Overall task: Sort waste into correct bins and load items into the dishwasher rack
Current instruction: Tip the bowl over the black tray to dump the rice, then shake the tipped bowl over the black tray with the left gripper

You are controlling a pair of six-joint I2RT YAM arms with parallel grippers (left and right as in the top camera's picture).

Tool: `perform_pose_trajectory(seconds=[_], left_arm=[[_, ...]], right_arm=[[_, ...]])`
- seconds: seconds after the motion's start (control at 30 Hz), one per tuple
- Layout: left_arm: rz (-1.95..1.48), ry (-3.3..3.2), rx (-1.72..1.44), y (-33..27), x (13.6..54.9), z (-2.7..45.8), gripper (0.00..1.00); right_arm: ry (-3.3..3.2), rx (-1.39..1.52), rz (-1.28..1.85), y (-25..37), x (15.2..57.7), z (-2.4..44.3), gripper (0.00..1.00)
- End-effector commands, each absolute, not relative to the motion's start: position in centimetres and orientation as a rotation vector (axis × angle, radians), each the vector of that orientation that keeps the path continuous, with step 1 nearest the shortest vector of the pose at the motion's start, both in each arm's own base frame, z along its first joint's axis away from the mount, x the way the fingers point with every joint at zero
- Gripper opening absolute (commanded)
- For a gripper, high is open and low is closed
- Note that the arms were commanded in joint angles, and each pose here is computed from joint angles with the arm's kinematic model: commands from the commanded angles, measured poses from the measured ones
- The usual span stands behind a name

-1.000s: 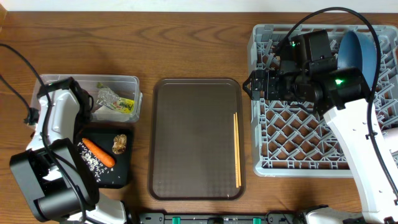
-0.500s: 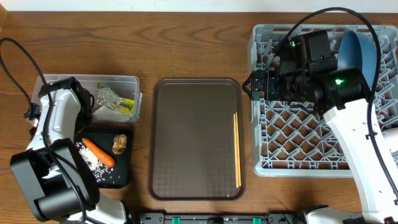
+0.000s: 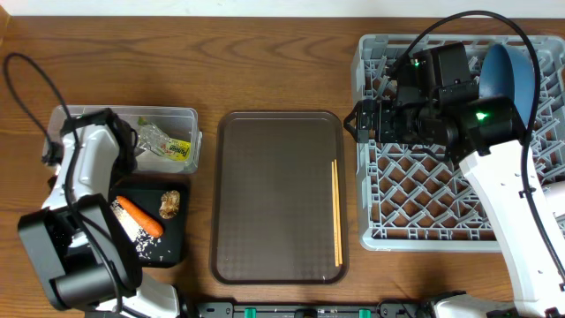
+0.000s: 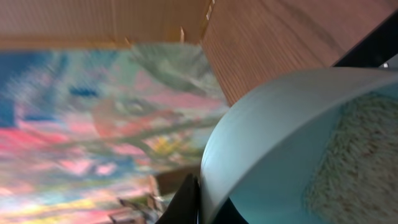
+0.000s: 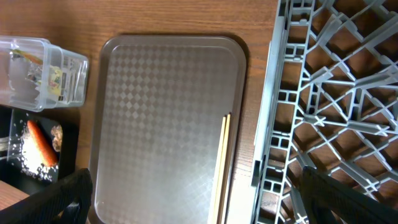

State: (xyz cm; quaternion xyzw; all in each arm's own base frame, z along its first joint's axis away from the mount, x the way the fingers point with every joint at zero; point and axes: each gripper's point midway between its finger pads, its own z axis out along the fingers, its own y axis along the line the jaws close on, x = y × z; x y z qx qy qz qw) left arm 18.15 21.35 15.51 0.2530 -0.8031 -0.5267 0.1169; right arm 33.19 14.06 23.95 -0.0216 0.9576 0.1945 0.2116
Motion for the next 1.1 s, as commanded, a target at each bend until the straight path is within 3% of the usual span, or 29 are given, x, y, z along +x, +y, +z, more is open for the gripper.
perform_pose_trajectory(seconds=[0.0,0.13,0.23,0.33,0.43,0.57,0.67,0.77,0.87,1.0,1.07], left_arm=[[-1.561,-2.356,0.638,21.1,19.0,15.4,0.06],[-1.708,-2.306,0.471,21.9,20.2,17.1,0.06],[-1.574,-2.382,0.542,20.6,20.0,15.3,0.06],[-1.816,-2.238,0.305,22.3,21.4,18.7,0.06],[-1.645,-2.357,0.418,21.1,20.9,16.5,0.06],[-1.805,-2.26,0.29,22.0,21.8,18.6,0.06],[-1.585,-2.42,0.487,20.0,21.1,15.4,0.06],[-1.837,-2.24,0.232,21.8,22.3,18.7,0.06],[-1.595,-2.424,0.415,19.8,21.6,15.4,0.06],[-1.828,-2.251,0.195,21.4,22.7,18.4,0.06],[-1.658,-2.363,0.285,20.4,21.9,16.4,0.06]], right_arm=[[2.656,-0.096,0.551,14.6,33.1,24.0,0.99],[2.653,-0.097,0.552,14.6,33.1,24.1,0.99],[2.653,-0.096,0.552,14.6,33.2,24.1,0.99],[2.657,-0.096,0.551,14.6,33.1,24.0,0.99],[2.656,-0.096,0.551,14.6,33.1,24.0,0.99],[2.653,-0.097,0.552,14.6,33.1,24.1,0.99],[2.645,-0.098,0.554,14.7,33.3,24.2,0.99],[2.638,-0.099,0.555,14.7,33.4,24.3,0.99],[2.633,-0.1,0.557,14.8,33.5,24.3,0.99],[2.636,-0.1,0.556,14.7,33.5,24.3,0.99],[2.638,-0.1,0.555,14.7,33.4,24.3,0.99]])
